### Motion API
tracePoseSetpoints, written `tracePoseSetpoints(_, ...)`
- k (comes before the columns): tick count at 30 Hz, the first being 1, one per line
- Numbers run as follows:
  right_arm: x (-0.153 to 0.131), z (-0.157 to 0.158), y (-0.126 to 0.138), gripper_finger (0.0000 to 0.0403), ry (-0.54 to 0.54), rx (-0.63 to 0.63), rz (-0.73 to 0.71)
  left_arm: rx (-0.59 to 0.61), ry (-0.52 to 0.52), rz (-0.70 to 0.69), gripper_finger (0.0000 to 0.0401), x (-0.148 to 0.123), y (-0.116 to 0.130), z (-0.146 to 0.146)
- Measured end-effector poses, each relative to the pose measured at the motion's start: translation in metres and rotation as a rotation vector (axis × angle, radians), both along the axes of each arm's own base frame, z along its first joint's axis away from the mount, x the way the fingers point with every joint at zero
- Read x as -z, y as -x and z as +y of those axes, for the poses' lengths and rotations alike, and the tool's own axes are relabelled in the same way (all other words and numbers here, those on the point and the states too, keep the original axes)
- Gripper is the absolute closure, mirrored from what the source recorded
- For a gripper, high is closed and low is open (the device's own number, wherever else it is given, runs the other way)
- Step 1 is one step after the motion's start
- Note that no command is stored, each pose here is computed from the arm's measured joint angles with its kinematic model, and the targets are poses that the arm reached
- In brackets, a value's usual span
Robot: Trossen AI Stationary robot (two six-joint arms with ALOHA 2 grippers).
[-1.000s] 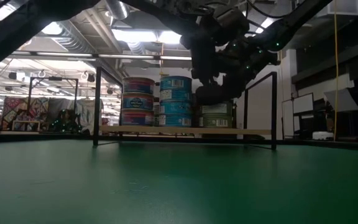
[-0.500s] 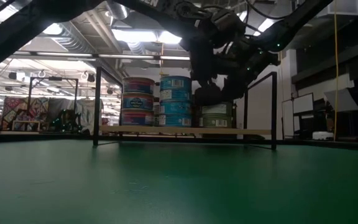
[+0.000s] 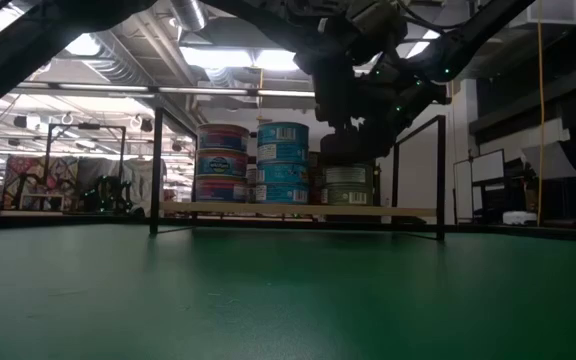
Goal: Stack canned seafood by type on shelf
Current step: Return to Home Position
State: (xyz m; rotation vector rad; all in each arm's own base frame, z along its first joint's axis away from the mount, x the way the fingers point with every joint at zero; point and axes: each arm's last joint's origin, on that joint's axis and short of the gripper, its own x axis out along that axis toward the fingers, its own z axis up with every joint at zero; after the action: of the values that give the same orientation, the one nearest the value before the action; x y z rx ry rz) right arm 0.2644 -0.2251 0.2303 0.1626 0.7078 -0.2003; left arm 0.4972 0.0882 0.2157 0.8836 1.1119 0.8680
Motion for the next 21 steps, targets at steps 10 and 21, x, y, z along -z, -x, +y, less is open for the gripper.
tracePoseSetpoints(10,-0.022,0.006,0.008,0.0285,0.063,0.026,-0.028,0.012,-0.05,-0.089,0.0141,-0.033,-0.009,-0.023)
tracePoseSetpoints(21,-0.057,0.022,0.027,0.0285,0.118,0.036,-0.079,0.062,-0.128,-0.057,0.0195,-0.094,-0.006,-0.058)
